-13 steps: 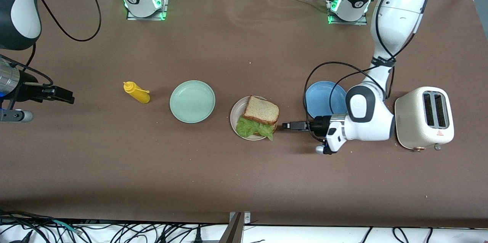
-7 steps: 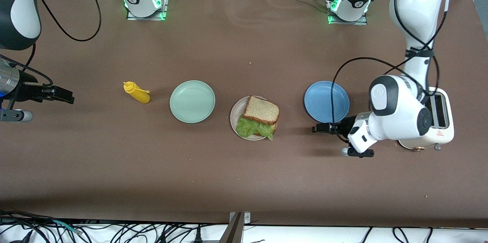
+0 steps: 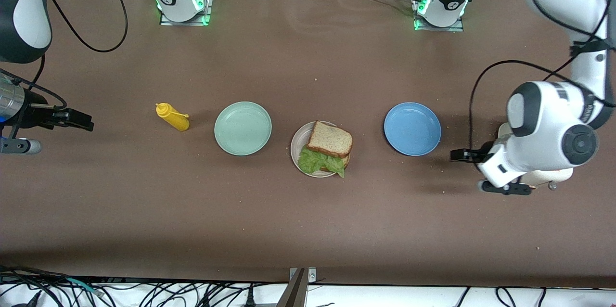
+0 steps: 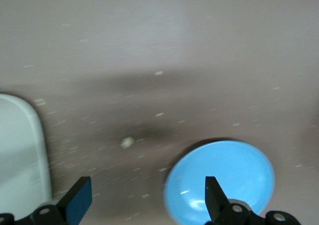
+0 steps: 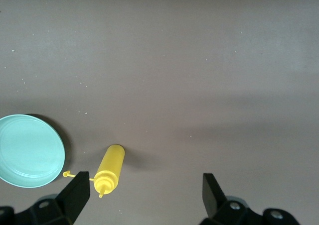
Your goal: Make sandwich in beige plate with both arms
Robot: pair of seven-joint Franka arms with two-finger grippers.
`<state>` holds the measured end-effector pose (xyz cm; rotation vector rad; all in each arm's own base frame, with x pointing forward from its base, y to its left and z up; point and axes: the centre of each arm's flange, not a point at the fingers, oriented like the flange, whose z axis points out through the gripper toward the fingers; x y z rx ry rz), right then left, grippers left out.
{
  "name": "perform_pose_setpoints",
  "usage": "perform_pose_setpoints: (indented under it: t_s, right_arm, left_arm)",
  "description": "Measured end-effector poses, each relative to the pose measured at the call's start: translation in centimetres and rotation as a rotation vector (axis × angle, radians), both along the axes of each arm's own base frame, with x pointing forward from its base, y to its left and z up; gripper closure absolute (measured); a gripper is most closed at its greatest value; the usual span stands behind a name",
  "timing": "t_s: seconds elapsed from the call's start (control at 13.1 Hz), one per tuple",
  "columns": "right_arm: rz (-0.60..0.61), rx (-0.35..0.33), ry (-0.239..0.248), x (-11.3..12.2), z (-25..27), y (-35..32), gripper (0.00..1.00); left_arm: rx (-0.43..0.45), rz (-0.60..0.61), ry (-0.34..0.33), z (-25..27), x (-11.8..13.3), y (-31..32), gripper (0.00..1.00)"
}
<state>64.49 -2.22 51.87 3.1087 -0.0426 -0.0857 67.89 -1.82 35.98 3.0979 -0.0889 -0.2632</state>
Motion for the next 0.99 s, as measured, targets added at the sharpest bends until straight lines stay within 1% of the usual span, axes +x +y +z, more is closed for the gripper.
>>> perform_pose_setpoints:
  t_s: [0.15, 0.53, 0.84, 0.99]
  right_arm:
    - [0.0, 0.0, 0.0, 0.0, 0.0, 0.0, 0.0]
    - [0.0, 0.0, 0.0, 0.0, 0.0, 0.0, 0.0]
    - [0.001, 0.0, 0.0, 0.0, 0.0, 0.0, 0.0]
    - [0.001, 0.0, 0.0, 0.0, 0.0, 0.0, 0.0]
  left_arm:
    - [0.034, 0.012, 0.003, 3.3, -0.9, 2.5, 0.0]
    - [0.02, 0.05, 0.001, 10.9, -3.8, 5.0, 0.0]
    - [0.015, 0.063, -0.022, 13.7, -4.8, 5.7, 0.0]
    - [0.013, 0.076, -0.016, 14.3, -5.3, 6.5, 0.0]
